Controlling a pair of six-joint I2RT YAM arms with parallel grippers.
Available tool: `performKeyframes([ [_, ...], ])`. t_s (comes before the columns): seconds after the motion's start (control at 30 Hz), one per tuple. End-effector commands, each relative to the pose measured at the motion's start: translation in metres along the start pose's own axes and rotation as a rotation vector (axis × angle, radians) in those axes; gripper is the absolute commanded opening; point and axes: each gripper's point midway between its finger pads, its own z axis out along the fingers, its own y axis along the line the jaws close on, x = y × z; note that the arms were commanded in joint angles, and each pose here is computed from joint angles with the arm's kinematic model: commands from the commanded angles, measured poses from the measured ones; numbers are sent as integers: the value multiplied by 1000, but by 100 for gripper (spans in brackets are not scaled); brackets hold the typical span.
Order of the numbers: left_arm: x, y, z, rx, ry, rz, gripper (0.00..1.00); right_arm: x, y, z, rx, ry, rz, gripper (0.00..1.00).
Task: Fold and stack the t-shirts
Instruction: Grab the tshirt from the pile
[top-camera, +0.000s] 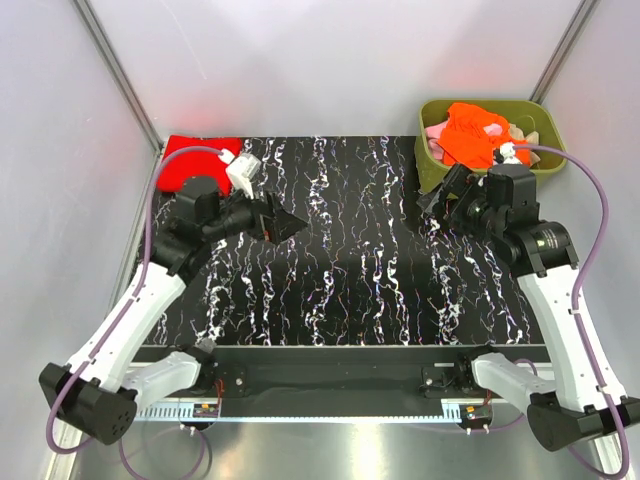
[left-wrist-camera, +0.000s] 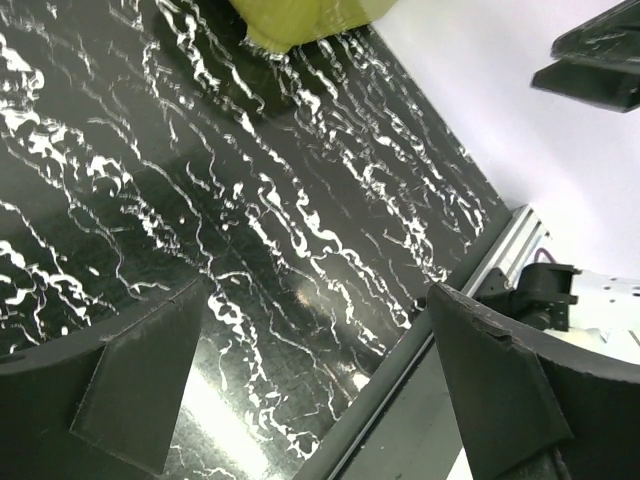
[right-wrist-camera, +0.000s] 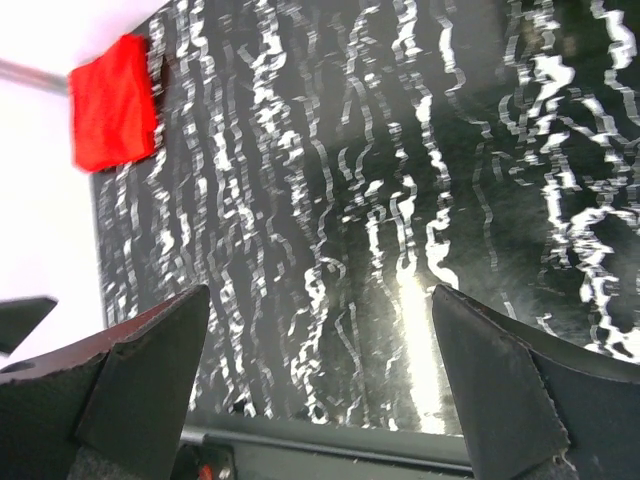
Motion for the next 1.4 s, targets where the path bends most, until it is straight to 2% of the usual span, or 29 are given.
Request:
performKeyframes([
  [0.0, 7, 10, 15, 10, 12, 13, 99, -20, -10, 9, 62, -95, -30, 100],
  [0.1, 14, 9, 19, 33, 49, -12, 99, -50, -30, 18, 209, -204, -101, 100],
  [0.2, 15, 9, 17, 22, 40, -18, 99, -104, -52, 28, 378, -339, -171, 100],
  [0.37, 11, 9, 11, 7, 8, -4, 99, -175, -84, 71, 473, -357, -124, 99],
  [0.47, 10, 11, 9, -10, -8, 4, 99, -201, -103, 100, 512, -335, -153, 92],
  [0.53, 10, 12, 8, -16, -9, 9, 99, -216, -103, 112, 483, -332, -174, 81],
  [0.57, 11, 13, 8, -21, -6, 8, 99, -212, -113, 133, 489, -288, -184, 73],
  [0.63, 10, 15, 8, -30, -7, 11, 99, -221, -119, 146, 487, -273, -193, 62],
  [0.67, 11, 16, 8, -34, -3, 12, 99, -220, -136, 163, 509, -240, -182, 62],
  [0.73, 11, 19, 8, -51, -4, 14, 99, -227, -136, 175, 459, -229, -178, 64],
  [0.9, 10, 30, 11, -72, 11, -15, 99, -219, -179, 210, 572, -191, -65, 66],
  [1.03, 11, 35, 13, -72, 21, -34, 99, -216, -190, 236, 568, -169, -55, 71],
  [1.1, 13, 37, 15, -75, 29, -44, 99, -208, -200, 257, 564, -133, -69, 69],
  [1.13, 14, 38, 16, -76, 35, -50, 99, -213, -199, 259, 559, -141, -73, 65],
  [1.23, 14, 42, 16, -86, 34, -52, 99, -221, -207, 265, 574, -150, -69, 27],
  [1.27, 14, 43, 16, -90, 34, -53, 99, -227, -207, 260, 585, -166, -74, 3],
  [1.3, 14, 43, 16, -91, 33, -53, 99, -235, -208, 253, 610, -191, -81, 0],
  [1.37, 15, 44, 17, -92, 36, -58, 99, -259, -192, 229, 610, -257, -109, 0],
])
